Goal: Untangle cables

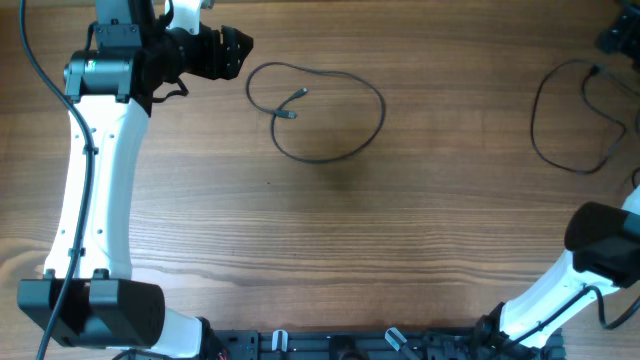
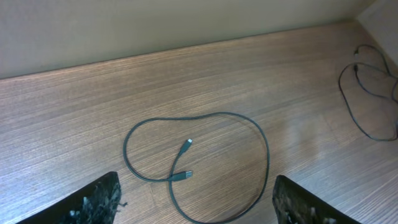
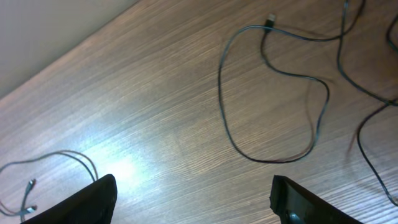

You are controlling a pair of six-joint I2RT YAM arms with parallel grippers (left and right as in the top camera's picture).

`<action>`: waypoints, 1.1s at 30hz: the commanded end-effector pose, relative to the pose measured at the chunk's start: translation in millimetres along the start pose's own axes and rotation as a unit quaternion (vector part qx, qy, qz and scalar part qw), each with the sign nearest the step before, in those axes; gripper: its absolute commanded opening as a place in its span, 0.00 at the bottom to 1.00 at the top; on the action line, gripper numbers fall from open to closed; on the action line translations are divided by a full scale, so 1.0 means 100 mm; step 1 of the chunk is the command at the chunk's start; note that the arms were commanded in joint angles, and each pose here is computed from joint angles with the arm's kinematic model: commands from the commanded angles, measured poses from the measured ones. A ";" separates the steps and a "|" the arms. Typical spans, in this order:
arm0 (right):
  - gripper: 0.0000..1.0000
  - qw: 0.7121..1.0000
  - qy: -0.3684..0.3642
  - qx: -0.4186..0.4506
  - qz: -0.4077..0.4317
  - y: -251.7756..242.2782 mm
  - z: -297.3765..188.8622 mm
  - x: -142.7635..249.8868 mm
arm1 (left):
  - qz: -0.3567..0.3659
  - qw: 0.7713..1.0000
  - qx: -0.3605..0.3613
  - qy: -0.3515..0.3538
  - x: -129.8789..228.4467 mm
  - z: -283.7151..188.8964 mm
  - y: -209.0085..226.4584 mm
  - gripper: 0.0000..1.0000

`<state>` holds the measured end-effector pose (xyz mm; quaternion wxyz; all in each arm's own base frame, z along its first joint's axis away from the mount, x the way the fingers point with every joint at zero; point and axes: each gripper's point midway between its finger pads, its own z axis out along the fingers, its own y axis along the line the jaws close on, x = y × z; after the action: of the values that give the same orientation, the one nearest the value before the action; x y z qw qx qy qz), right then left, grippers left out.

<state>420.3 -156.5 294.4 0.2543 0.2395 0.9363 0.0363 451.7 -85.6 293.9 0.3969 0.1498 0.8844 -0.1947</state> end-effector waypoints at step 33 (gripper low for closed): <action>0.84 0.963 0.063 -0.063 -0.255 1.92 -0.16 1.06 | 0.007 1.000 -0.010 -0.004 -0.01 -0.13 0.00 0.82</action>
<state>420.9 61.5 282.4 0.1905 -0.0279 0.9789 0.0680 449.7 -84.8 291.4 0.3907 0.1474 0.8878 -0.1937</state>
